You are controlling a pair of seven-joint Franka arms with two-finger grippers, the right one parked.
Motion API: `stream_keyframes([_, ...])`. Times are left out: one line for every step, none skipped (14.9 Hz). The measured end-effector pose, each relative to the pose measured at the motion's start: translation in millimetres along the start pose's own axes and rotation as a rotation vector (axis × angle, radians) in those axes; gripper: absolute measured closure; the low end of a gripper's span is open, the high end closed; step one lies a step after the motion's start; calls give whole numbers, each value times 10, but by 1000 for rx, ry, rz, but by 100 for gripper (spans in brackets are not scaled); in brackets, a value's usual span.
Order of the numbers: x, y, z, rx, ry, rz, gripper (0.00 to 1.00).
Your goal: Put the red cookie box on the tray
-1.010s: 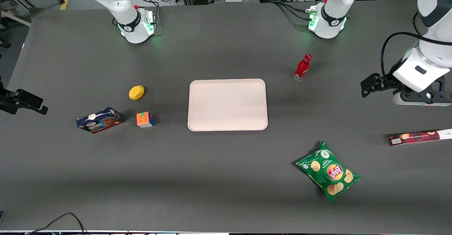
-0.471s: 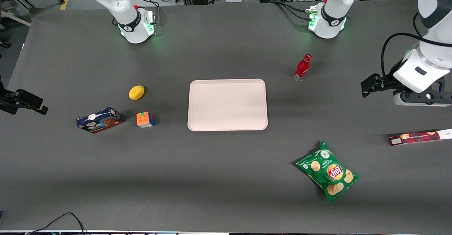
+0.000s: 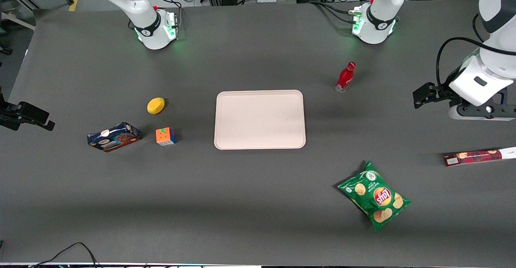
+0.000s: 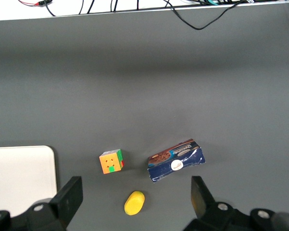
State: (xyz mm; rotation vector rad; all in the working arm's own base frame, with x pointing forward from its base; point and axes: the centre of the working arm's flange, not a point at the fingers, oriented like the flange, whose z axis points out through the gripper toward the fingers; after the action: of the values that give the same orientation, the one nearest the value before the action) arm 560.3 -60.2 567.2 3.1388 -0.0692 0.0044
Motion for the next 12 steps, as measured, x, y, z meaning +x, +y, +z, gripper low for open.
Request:
stream_keyframes([1, -18, 0, 0, 0, 8, 0])
stream_keyframes([2, -44, 0, 0, 0, 16, 0])
stream_keyframes([4, -74, 0, 0, 0, 24, 0])
stream_keyframes([6, -108, 0, 1, 0, 35, 0])
stream_keyframes([7, -154, 0, 1, 0, 49, 0])
stream_keyframes([9, -206, -1, 2, 0, 71, 0])
stream_keyframes([10, -268, -1, 11, 0, 109, 0])
stream_keyframes([11, -338, -1, 33, -2, 160, 0])
stream_keyframes([11, -401, -2, 62, -7, 221, 0])
stream_keyframes([10, -455, -1, 95, -16, 293, 0])
stream_keyframes([11, -496, 1, 127, -27, 363, 0])
stream_keyframes([12, -533, 9, 154, -41, 431, 0])
